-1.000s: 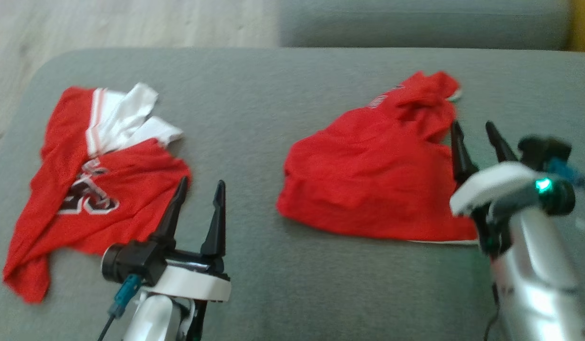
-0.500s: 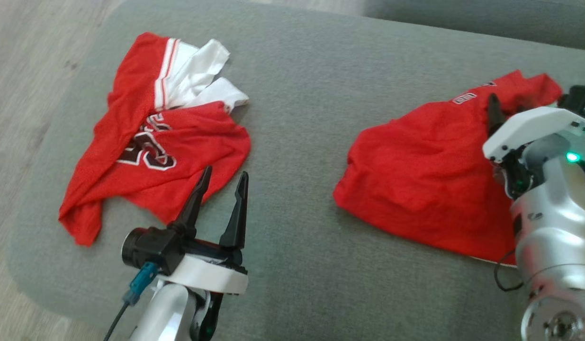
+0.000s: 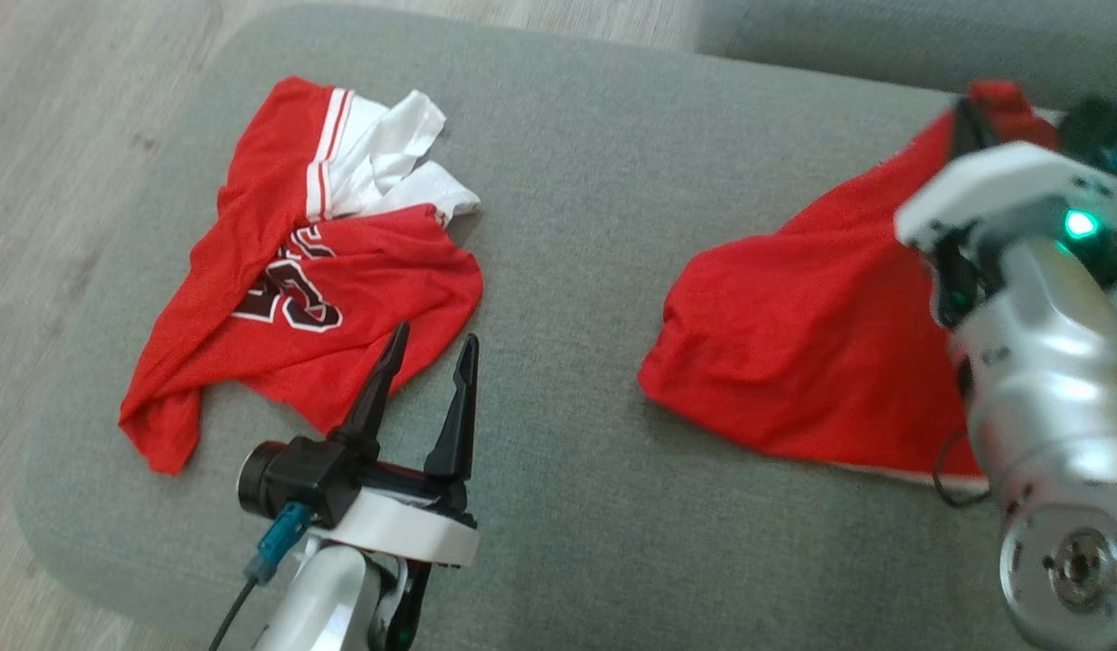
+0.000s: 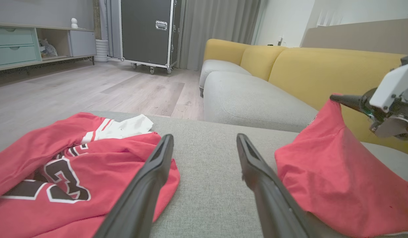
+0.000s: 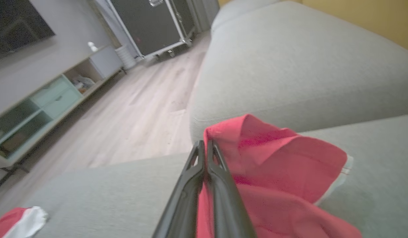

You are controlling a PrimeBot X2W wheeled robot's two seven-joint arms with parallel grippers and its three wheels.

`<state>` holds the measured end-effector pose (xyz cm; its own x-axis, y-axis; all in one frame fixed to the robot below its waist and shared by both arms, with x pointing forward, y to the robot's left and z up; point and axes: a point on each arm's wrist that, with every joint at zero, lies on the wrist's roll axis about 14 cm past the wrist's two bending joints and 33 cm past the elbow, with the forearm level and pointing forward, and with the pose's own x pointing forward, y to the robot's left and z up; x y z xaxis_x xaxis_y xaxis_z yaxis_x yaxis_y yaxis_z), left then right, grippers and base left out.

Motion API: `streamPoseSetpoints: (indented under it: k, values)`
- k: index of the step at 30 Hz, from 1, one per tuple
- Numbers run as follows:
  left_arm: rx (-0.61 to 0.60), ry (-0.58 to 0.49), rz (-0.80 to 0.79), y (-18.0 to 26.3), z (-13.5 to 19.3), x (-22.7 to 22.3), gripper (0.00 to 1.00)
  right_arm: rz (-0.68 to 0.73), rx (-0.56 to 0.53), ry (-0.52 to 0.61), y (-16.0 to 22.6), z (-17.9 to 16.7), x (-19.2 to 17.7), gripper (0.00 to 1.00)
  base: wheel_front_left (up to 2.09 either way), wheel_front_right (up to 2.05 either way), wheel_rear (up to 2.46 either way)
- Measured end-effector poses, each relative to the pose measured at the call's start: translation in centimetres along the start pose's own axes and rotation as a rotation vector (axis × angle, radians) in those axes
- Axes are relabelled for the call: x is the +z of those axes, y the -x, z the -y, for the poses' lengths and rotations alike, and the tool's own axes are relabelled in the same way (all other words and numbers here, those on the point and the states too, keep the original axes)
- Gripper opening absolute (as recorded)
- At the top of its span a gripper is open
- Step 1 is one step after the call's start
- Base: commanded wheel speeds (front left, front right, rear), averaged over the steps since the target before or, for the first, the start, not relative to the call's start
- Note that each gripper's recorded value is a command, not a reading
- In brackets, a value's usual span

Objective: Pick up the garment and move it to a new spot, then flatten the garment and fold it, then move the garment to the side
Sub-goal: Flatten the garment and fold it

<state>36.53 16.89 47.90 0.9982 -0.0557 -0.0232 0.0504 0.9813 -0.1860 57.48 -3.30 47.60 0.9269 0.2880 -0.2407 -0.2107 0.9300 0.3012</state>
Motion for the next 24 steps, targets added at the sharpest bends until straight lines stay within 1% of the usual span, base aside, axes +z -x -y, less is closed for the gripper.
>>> streamPoseSetpoints:
  k: [2, 4, 7, 9, 11, 14, 17, 18, 19, 21, 22, 23, 24]
  values:
    - [-0.004, -0.001, 0.012, 0.1, 0.1, 0.4, 1.00, 0.052, 0.057, 0.012, 0.0, -2.2, 2.2, 0.00, 0.00, 0.00, 0.00]
    - [-0.008, 0.000, 0.027, 0.3, 0.3, 0.8, 1.00, 0.124, 0.120, 0.023, 0.2, -4.6, 5.1, 0.00, 0.00, 0.00, 0.00]
    - [-0.006, -0.002, 0.044, 0.9, 0.3, 1.3, 1.00, 0.269, 0.272, 0.028, 1.8, -9.7, 9.9, 0.00, 0.00, 0.00, 0.00]
    - [0.000, 0.004, 0.050, 1.4, 0.3, 1.4, 1.00, 0.333, 0.359, 0.038, 3.4, -12.5, 11.6, 0.00, 0.00, 0.00, 0.00]
    - [-0.003, 0.005, 0.052, 1.9, 0.5, 1.3, 1.00, 0.369, 0.400, 0.057, 4.8, -13.8, 12.5, 0.00, 0.00, 0.00, 0.00]
    - [0.002, 0.010, 0.063, 2.6, 0.5, 1.5, 1.00, 0.421, 0.403, 0.070, 6.2, -14.0, 14.3, 0.00, 0.00, 0.00, 0.00]
    - [0.008, 0.008, 0.072, 3.2, 0.4, 1.7, 1.00, 0.481, 0.381, 0.083, 7.4, -13.5, 16.4, 0.00, 0.00, 0.00, 0.00]
    - [0.009, 0.008, 0.075, 3.3, 0.4, 1.7, 1.00, 0.509, 0.370, 0.099, 7.8, -13.2, 17.3, 0.00, 0.00, 0.00, 0.00]
    - [0.012, 0.010, 0.077, 3.5, 0.4, 1.7, 1.00, 0.568, 0.350, 0.130, 8.6, -12.7, 19.0, 0.00, 0.00, 0.00, 0.00]
    - [0.016, 0.005, 0.080, 3.5, 0.2, 1.8, 1.00, 0.587, 0.323, 0.138, 9.0, -11.6, 19.2, 0.00, 0.00, 0.00, 0.00]
    - [0.017, 0.005, 0.082, 3.5, 0.2, 1.8, 1.00, 0.579, 0.306, 0.130, 9.0, -10.9, 18.7, 0.00, 0.00, 0.00, 0.00]
    - [0.017, 0.005, 0.082, 3.5, 0.2, 1.8, 1.00, 0.579, 0.306, 0.130, 9.0, -10.9, 18.7, 0.00, 0.00, 0.00, 0.00]
    - [0.015, 0.006, 0.082, 3.5, 0.2, 1.8, 1.00, 0.561, 0.282, 0.123, 9.0, -9.8, 17.8, 0.00, 0.00, 0.00, 0.00]
